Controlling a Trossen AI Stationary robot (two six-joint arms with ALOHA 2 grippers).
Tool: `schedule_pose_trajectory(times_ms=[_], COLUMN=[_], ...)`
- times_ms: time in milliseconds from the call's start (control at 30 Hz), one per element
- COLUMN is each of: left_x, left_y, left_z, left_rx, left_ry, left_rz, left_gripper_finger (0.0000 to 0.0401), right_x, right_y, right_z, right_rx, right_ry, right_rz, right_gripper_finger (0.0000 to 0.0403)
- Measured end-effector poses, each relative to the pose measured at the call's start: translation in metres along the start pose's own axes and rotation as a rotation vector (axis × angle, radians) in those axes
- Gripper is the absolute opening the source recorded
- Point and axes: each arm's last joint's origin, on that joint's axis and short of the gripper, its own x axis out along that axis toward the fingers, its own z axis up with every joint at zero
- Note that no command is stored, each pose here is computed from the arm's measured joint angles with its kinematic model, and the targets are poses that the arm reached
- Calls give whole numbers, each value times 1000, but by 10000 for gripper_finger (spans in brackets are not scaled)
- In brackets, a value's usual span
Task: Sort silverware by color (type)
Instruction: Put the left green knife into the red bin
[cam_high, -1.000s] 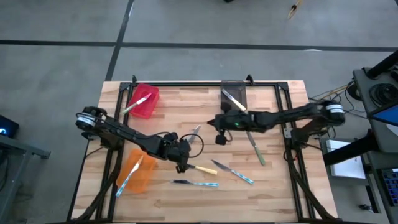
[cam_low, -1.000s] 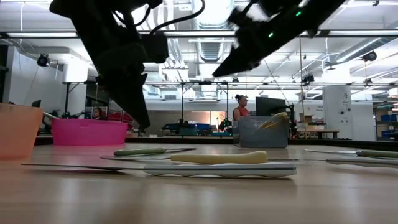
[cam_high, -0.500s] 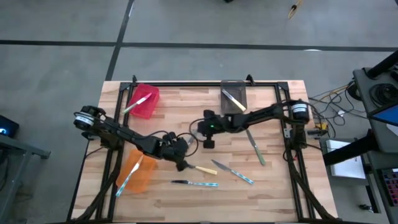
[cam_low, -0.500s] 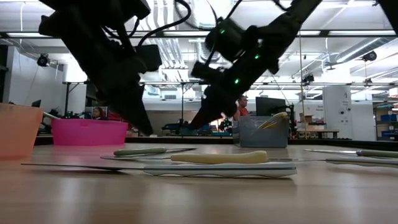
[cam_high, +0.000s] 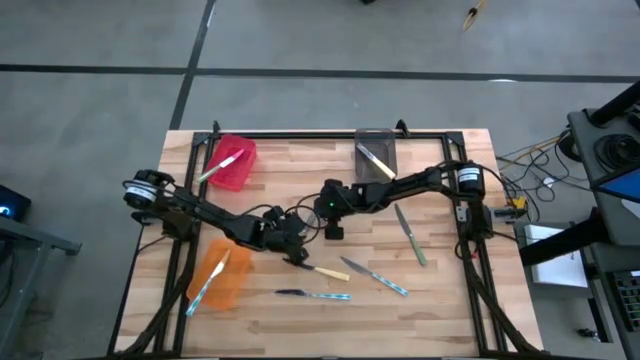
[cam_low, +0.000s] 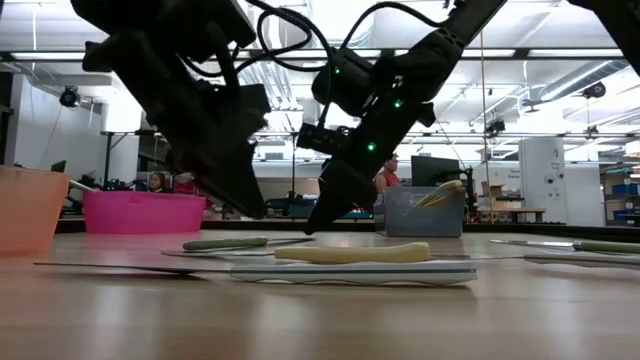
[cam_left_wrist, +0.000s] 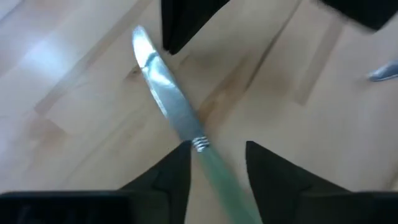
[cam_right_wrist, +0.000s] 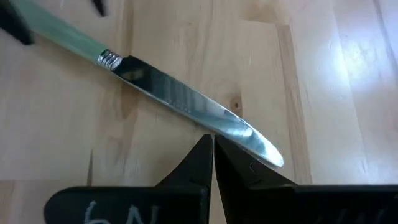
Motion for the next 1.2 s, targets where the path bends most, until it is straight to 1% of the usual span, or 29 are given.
schedule_pose_trajectory(times_ms=[133, 300, 433, 600, 733, 1000, 1200], left_x=[8, 18, 21, 22, 22, 23, 24], left_y=[0, 0, 0, 0, 2, 5, 6], left_z=[-4, -9, -12, -13, -14, -20, -24], left_rx=[9, 19, 21, 9, 7, -43, -59], left_ry=[-11, -10, -1, 3, 18, 26, 6], left_rz=[48, 82, 89, 92, 105, 117, 105], left_gripper_finger=[171, 191, 192, 189, 189, 189, 189], right_x=[-1, 0, 3, 9, 11, 11, 11], right_y=[0, 0, 0, -3, -6, -7, -7], right_z=[1, 0, -2, -5, -7, -7, -7], right_rx=[1, 2, 2, 25, 37, 46, 49], right_ry=[-7, -5, 3, -4, -3, -4, -4], right_rz=[-2, 0, 10, 72, 80, 88, 88], right_gripper_finger=[8, 8, 8, 8, 8, 9, 9])
